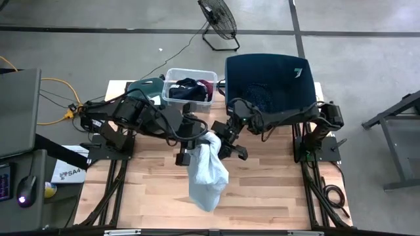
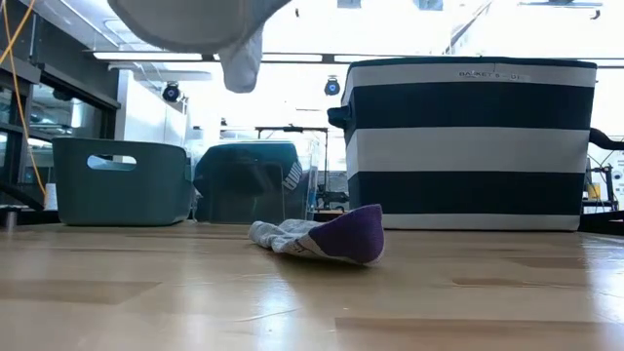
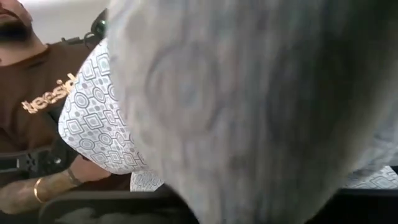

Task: Pick & Place Cloths
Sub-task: Put the white polo shirt into the blue laundry organizer

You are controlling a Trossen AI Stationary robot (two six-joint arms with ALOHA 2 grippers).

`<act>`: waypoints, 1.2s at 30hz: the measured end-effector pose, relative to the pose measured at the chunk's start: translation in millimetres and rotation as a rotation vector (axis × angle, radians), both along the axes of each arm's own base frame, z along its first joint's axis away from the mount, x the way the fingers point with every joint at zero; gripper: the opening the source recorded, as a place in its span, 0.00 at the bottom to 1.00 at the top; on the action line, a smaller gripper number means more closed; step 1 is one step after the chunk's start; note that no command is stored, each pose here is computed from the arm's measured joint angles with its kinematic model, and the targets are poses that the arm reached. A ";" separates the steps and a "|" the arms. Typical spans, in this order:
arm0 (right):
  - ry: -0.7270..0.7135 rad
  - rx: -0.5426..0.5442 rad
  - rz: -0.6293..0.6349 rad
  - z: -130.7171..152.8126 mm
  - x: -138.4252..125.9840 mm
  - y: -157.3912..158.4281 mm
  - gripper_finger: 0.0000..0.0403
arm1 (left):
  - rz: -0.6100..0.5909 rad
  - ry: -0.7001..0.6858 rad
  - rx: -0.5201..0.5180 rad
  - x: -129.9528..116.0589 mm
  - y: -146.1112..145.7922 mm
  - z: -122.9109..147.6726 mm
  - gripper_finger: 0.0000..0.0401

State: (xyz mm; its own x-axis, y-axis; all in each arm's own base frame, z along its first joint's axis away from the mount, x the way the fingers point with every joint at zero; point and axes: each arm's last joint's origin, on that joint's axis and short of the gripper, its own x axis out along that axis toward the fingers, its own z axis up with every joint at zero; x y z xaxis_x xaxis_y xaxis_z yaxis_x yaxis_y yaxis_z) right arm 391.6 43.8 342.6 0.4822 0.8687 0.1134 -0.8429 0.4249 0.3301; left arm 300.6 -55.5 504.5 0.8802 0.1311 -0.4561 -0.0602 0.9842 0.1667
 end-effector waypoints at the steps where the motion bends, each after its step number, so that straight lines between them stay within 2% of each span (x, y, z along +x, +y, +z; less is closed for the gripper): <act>1: 0.005 0.005 0.001 0.1 0.0 0.0 0.07 | 0.000 0.000 0.001 -0.1 0.0 0.1 0.20; 7: 0.055 0.046 -0.022 0.9 0.6 0.1 0.07 | 0.016 -0.015 0.016 -6.6 2.1 4.6 0.41; 8: 0.068 0.052 -0.019 1.0 0.6 0.6 0.07 | 0.051 -0.033 0.034 -6.7 3.8 6.6 0.44; 11: 0.104 0.065 -0.021 -0.8 1.2 2.8 0.07 | 0.119 -0.052 0.058 -15.1 10.8 13.8 0.51; 14: 0.109 0.070 -0.039 1.5 -0.1 2.2 0.07 | 0.132 -0.101 0.052 -28.4 12.5 27.4 0.55; 21: 0.092 0.089 -0.132 21.1 -12.7 -9.4 0.07 | 0.159 -0.185 0.033 -59.9 19.4 47.5 0.58; 27: 0.124 0.060 -0.346 38.3 -31.8 -38.1 0.07 | 0.206 -0.238 0.036 -83.1 24.8 58.4 0.58; 33: 0.167 -0.002 -0.561 58.1 -67.0 -69.1 0.07 | 0.232 -0.253 0.038 -94.0 27.7 62.1 0.58; 36: 0.133 -0.012 -0.653 72.2 -86.6 -83.6 0.07 | 0.234 -0.253 0.034 -103.5 29.6 63.7 0.59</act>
